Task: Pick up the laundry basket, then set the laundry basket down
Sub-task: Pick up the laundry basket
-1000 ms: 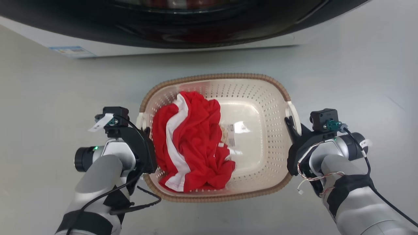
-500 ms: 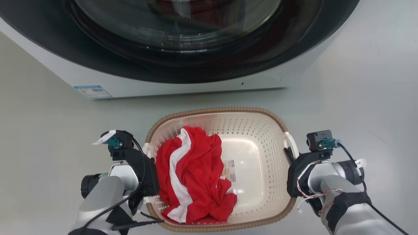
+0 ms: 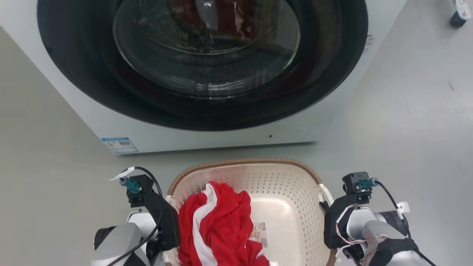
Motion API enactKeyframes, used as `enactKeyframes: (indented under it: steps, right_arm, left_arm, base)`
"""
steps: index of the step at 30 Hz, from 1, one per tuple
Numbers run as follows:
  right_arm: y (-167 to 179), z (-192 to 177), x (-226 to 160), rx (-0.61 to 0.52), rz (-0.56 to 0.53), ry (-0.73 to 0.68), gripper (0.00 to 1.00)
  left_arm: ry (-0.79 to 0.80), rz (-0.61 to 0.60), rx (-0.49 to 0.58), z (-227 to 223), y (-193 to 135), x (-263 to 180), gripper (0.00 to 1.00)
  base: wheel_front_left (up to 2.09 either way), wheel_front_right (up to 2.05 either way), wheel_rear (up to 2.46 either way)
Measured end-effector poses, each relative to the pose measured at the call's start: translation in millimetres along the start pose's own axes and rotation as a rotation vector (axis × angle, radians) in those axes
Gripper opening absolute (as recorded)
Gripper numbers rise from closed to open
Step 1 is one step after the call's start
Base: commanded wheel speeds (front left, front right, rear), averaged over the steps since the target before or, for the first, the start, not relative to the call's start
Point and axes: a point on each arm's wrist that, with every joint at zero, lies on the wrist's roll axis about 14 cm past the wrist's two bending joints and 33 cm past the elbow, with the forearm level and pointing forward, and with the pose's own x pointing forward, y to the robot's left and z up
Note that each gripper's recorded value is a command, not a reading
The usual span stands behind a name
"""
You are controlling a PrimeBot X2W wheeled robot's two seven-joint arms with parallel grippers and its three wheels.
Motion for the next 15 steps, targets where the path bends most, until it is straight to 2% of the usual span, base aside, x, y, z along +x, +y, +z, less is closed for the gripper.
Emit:
enactKeyframes:
  steps: [15]
  right_arm:
    - [16, -12, -40, 0.037, 0.017, 0.036, 0.0]
  left_arm:
    - [0.025, -0.017, -0.003, -21, -9, -37, 0.0]
  base:
    - [0.0, 0.0, 0.0]
